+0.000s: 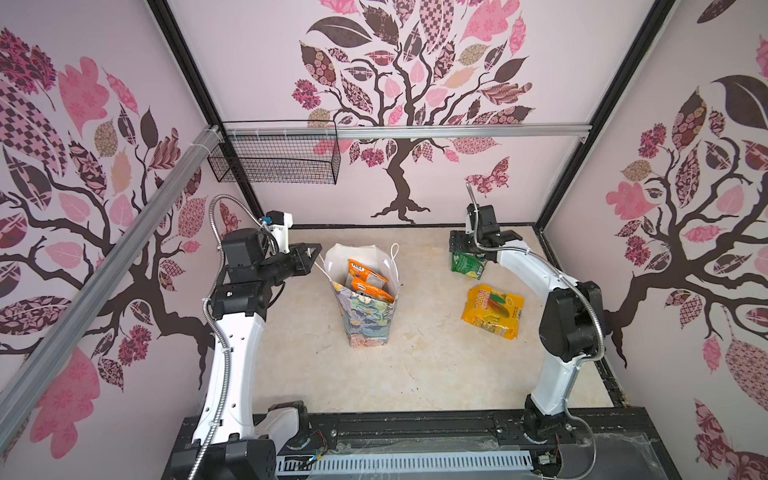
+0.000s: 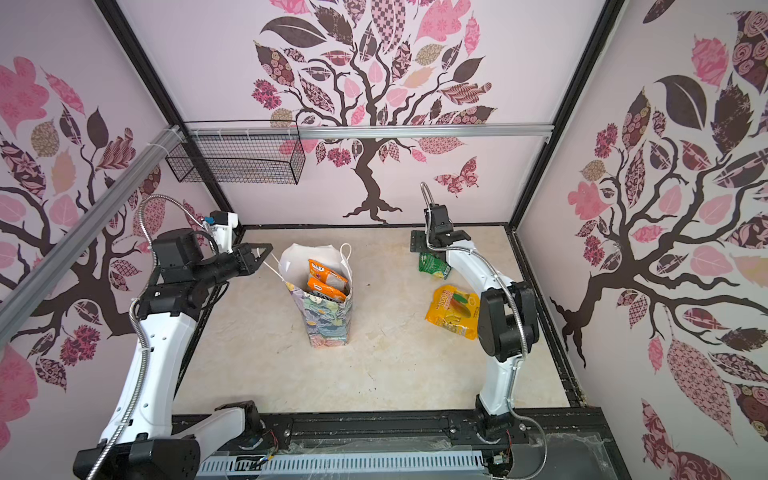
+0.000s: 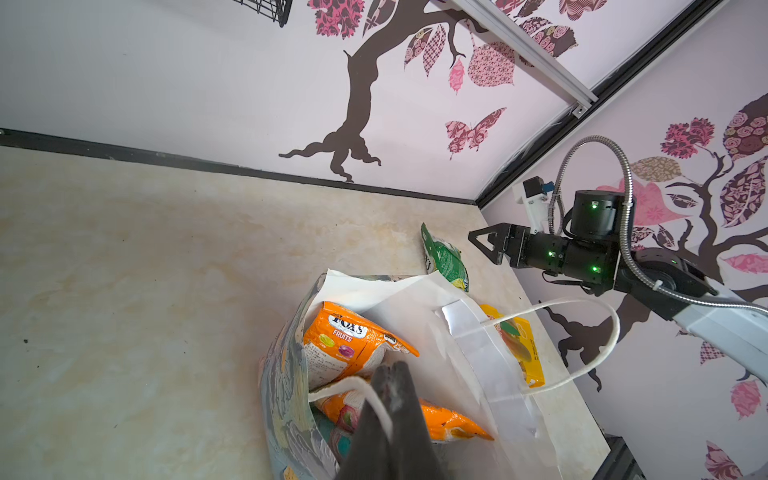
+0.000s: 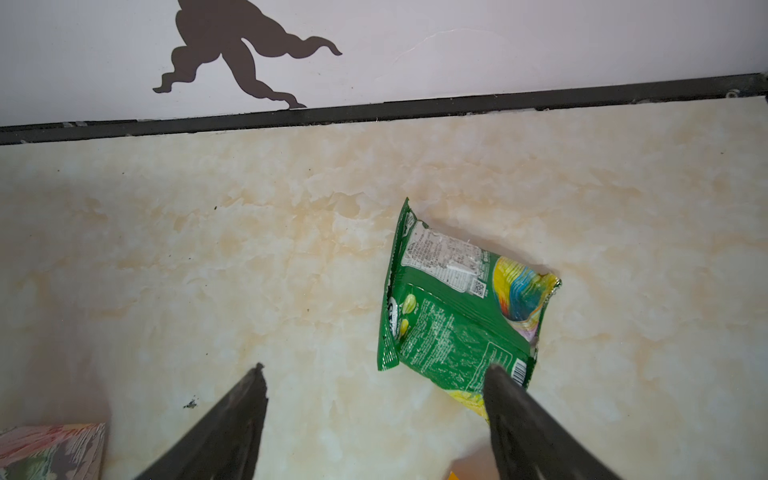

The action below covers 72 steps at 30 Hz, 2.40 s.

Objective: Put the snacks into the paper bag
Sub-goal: 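Lower the open right gripper down to the green packet's edge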

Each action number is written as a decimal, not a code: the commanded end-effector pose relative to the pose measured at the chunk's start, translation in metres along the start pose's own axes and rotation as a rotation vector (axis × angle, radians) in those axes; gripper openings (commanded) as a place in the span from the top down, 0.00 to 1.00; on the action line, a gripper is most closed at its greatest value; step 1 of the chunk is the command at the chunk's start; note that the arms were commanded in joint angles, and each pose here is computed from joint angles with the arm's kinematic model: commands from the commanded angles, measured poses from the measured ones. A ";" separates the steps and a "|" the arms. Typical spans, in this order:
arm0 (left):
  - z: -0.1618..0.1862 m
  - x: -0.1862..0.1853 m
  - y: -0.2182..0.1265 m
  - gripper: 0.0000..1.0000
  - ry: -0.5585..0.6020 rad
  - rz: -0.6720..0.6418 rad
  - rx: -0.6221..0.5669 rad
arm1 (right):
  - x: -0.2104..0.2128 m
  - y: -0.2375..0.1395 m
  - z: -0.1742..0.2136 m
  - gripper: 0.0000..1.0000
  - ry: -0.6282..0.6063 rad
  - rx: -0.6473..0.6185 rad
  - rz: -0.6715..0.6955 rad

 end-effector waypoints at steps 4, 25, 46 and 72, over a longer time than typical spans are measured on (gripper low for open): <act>-0.009 -0.003 -0.006 1.00 0.047 0.003 -0.058 | -0.016 0.026 -0.003 0.16 -0.014 0.013 0.045; -0.008 -0.002 -0.005 1.00 0.046 0.003 -0.055 | -0.038 0.108 0.028 0.12 0.054 0.236 -0.009; -0.009 -0.002 -0.008 1.00 0.048 -0.002 -0.065 | 0.001 0.099 0.100 0.15 0.054 0.458 -0.172; -0.011 0.001 -0.013 1.00 0.046 -0.022 -0.080 | 0.007 -0.075 0.143 0.29 -0.025 0.331 -0.202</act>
Point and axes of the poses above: each gripper's point midway between its finger pads, its own y axis out along the fingers, its own x axis along the line the jaws close on, z = x × y, the point moved 6 cm from there along -y, back along the fingers, and after that the axes turned 13 degrees about y, right-handed, at the moved point
